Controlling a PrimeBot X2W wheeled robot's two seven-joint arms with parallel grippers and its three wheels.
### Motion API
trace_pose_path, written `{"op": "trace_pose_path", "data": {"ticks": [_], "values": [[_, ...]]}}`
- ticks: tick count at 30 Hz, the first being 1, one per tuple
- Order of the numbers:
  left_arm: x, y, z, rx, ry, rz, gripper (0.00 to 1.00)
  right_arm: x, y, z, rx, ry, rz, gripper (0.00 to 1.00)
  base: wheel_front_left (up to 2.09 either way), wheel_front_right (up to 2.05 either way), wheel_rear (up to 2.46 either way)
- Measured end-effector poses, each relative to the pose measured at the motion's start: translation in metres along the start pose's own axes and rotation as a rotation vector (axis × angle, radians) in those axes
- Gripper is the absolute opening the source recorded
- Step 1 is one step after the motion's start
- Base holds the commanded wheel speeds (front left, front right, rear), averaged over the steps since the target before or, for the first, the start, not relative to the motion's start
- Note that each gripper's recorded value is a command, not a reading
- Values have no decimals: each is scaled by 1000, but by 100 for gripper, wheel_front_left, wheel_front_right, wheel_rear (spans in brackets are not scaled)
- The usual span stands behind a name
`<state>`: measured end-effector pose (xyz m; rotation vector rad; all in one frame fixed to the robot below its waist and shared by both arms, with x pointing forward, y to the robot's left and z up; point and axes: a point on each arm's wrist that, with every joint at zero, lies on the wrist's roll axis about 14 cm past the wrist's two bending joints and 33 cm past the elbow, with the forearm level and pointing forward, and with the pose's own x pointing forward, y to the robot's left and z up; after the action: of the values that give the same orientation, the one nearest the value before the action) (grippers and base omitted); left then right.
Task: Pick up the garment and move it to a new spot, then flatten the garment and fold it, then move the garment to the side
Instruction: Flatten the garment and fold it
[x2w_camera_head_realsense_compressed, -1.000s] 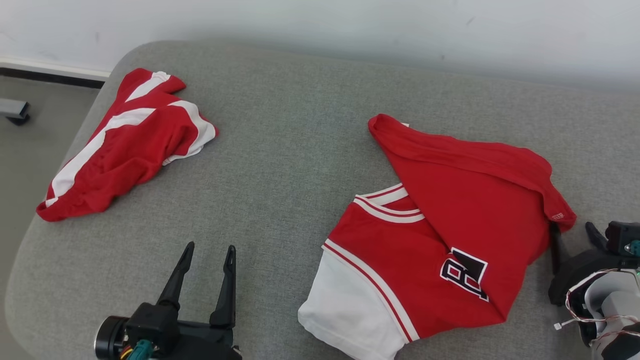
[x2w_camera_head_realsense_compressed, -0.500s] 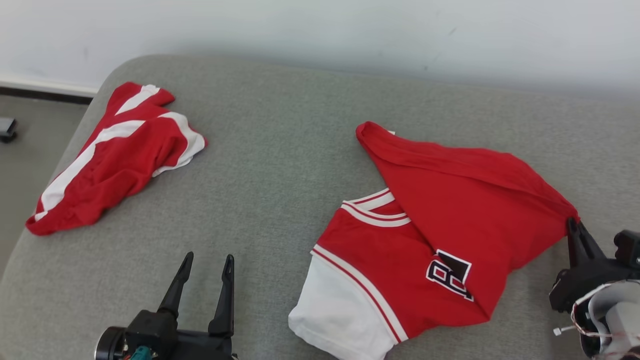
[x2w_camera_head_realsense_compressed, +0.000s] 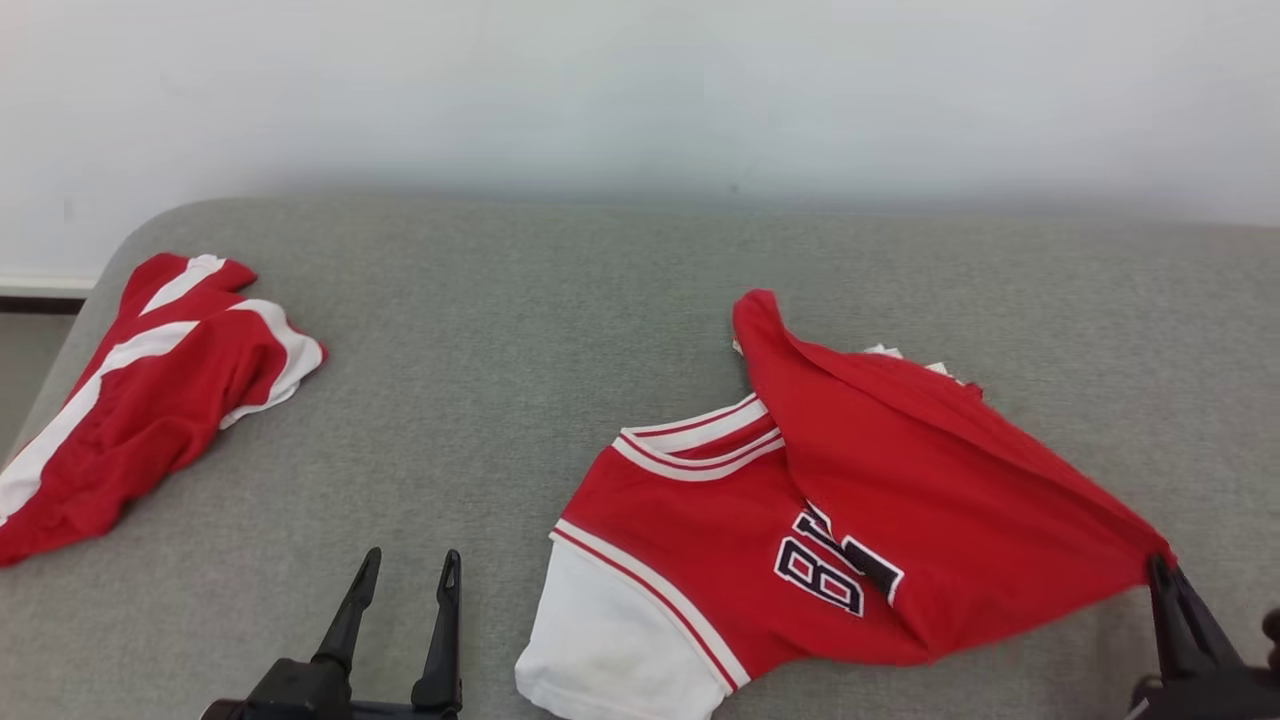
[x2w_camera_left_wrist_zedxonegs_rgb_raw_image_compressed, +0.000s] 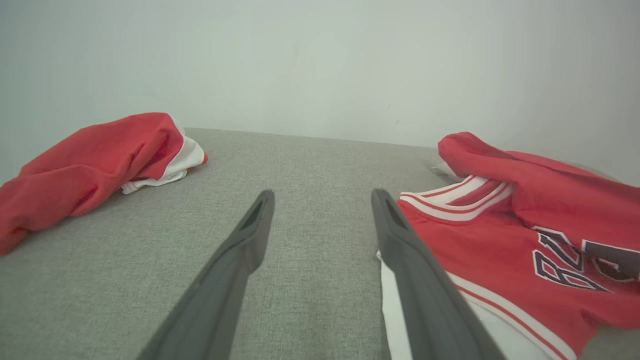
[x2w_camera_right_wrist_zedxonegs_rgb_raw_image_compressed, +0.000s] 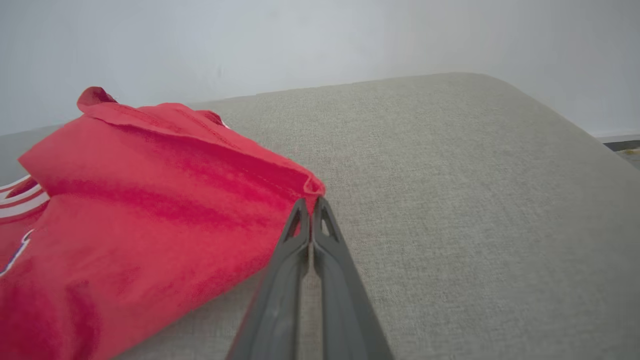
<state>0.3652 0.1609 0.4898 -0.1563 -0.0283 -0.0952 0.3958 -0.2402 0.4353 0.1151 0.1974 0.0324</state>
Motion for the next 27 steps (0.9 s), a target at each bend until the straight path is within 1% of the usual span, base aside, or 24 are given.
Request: {"op": "trace_pose_path", "data": {"ticks": [6, 11, 12, 13, 14, 16, 19, 22, 27], "values": [[2, -11, -1, -5, 3, -33, 100, -46, -23, -6, 46, 36, -81, 0, 0, 0, 0], [4, -13, -1, -6, 2, -39, 100, -78, -30, -15, 118, 85, -152, 0, 0, 0, 0], [4, -13, -1, -6, 1, -40, 100, -82, -29, -18, 133, 100, -158, 44, 0, 0, 0], [5, -13, -1, -6, 2, -41, 100, -85, -28, -20, 129, 108, -161, 98, 0, 0, 0], [5, -14, -2, -6, 3, -44, 100, -87, -27, -18, 127, 101, -164, 100, 0, 0, 0], [6, -15, -2, -7, 5, -47, 100, -86, -23, -14, 131, 85, -162, 100, 0, 0, 0], [5, -15, -2, -6, 3, -47, 100, -83, -18, -3, 79, 51, -145, 100, 0, 0, 0], [4, -14, 2, -4, -6, -46, 100, -80, -11, 6, 63, 16, -126, 100, 0, 0, 0], [0, -7, 7, 5, -22, -28, 100, -71, 4, 31, 26, -86, -79, 100, 0, 0, 0]]}}
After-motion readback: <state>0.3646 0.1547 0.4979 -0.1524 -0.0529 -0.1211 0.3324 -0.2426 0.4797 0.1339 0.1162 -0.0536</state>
